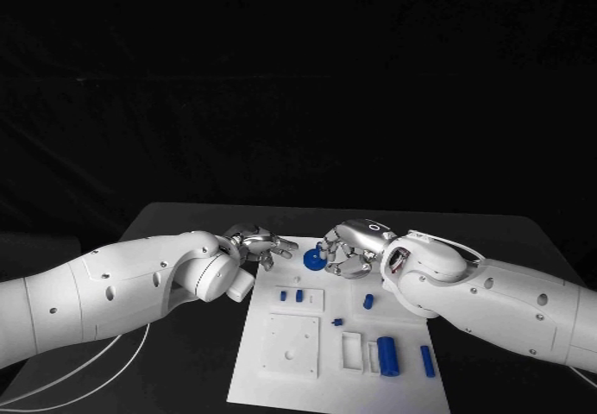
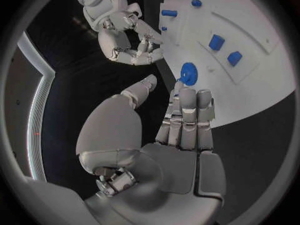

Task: Assemble the parts on the task board

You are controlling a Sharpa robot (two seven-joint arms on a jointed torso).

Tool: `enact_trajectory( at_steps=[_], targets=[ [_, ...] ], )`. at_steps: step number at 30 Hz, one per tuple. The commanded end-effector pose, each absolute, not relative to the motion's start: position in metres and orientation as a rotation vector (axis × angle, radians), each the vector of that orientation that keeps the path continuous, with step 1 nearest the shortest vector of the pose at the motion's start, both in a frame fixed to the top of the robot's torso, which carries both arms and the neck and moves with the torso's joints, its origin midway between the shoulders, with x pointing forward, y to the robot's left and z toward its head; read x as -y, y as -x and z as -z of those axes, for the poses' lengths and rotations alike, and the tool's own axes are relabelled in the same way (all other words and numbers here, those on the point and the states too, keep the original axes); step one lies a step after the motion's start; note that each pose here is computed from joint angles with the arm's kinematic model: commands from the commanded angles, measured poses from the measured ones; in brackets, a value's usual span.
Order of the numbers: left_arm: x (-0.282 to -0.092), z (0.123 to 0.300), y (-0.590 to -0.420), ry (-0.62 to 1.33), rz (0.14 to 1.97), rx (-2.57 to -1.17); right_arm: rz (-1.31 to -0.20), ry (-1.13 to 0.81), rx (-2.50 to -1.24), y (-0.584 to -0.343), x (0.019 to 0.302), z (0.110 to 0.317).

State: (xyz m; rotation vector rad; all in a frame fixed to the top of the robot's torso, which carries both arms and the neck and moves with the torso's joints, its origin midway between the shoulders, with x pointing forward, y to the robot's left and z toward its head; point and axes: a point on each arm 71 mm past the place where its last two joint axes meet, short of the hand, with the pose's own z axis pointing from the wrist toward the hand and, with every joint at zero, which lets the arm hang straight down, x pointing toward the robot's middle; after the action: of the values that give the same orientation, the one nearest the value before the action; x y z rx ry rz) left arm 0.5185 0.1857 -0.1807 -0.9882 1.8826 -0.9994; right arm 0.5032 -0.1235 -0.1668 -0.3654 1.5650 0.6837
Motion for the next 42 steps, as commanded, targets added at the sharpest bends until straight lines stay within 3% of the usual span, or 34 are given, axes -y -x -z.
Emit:
enact_trajectory(
  at_steps=[1,16,25,42],
  targets=[
    [-0.187,0.179,-0.521,0.969,1.013,-1.849,-0.660,0.432,-1.598,-0.498,0.124,0.163],
    [-0.197,0.186,-0.526,0.967,1.011,-1.815,-0.673,0.533,-1.650,-0.470,0.116,0.157],
    [-0.199,0.188,-0.526,0.954,1.017,-1.815,-0.566,0.657,-1.738,-0.455,0.110,0.175],
    [-0.199,0.188,-0.524,0.943,1.031,-1.816,-0.478,0.682,-1.735,-0.449,0.114,0.197]
  ],
)
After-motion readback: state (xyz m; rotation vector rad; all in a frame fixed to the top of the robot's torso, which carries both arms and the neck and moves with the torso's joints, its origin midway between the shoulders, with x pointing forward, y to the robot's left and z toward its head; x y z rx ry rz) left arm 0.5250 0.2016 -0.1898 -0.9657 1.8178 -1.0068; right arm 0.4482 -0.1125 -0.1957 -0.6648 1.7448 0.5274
